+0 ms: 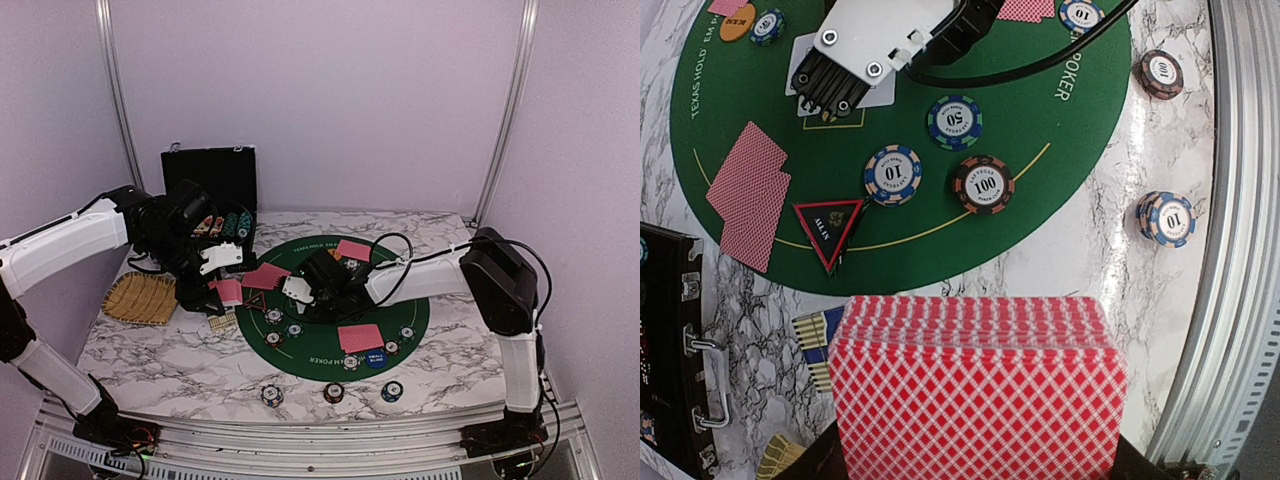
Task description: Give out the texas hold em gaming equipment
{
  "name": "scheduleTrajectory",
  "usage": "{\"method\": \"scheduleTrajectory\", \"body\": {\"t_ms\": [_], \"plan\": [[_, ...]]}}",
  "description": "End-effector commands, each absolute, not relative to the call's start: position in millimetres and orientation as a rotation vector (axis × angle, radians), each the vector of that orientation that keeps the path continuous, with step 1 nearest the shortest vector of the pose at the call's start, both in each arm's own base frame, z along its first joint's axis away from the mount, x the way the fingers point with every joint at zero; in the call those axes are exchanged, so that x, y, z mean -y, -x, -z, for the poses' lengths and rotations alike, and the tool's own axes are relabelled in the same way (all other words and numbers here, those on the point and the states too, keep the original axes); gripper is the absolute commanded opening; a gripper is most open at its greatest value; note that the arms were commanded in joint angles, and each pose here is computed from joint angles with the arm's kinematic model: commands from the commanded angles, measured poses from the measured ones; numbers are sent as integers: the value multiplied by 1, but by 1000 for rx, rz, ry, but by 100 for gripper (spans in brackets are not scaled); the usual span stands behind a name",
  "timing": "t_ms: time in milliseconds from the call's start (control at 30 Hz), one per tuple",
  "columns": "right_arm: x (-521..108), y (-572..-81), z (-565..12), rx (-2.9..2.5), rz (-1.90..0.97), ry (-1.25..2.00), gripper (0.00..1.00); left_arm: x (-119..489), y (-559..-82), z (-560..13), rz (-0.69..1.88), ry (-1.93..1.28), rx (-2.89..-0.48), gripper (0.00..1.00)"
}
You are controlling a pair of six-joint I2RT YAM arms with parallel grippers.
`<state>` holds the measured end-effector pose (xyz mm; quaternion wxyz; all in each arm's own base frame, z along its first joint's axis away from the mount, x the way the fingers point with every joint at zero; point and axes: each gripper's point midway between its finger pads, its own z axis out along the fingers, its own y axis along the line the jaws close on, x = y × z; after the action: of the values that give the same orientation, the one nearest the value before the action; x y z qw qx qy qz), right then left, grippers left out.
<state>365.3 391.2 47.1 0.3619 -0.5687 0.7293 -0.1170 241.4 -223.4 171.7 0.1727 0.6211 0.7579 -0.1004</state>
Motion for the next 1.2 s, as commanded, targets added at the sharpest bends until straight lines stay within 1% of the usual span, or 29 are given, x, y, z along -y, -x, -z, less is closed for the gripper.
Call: {"method": "scheduleTrajectory", "body": {"t_ms": [0,100,267,333,367,400,433,467,533,567,667,733,800,867,1167], "plan": [[-395,-361,-83,-1890,192,1379,68,220,-239,-182,288,-1753,-2137,11],[-394,-364,-97,-1936,78,1298,77,221,-238,-183,291,-1750,-2135,10],[-386,-376,-125,-2011,-131,1131,82,219,-237,-184,290,-1750,-2135,11],[-378,-386,-141,-2027,-183,1044,85,219,-237,-183,289,-1752,-2135,11],[-377,-389,-150,-2031,-217,1005,88,219,-237,-183,292,-1751,-2136,11],[-376,-391,-158,-2032,-258,968,97,219,-236,-183,293,-1751,-2134,11],[-377,-391,-167,-2036,-319,933,99,220,-236,-183,296,-1752,-2134,11],[-375,-393,-176,-2042,-376,883,99,220,-237,-183,293,-1751,-2133,11],[-367,-403,-188,-2102,-478,667,99,220,-239,-184,288,-1747,-2137,11],[-366,-403,-189,-2122,-536,638,99,221,-240,-184,286,-1745,-2139,12],[-364,-405,-191,-2154,-829,559,99,222,-240,-185,291,-1741,-2138,11],[-360,-402,-192,-2160,-1078,503,99,222,-241,-187,293,-1738,-2134,11],[-355,-406,-194,-2151,-1223,420,99,222,-241,-187,291,-1735,-2134,11],[-357,-404,-191,-2168,-1280,396,99,222,-241,-188,287,-1732,-2135,12],[-419,-359,-192,-2202,-1553,390,99,223,-244,-189,283,-1719,-2134,11]]}}
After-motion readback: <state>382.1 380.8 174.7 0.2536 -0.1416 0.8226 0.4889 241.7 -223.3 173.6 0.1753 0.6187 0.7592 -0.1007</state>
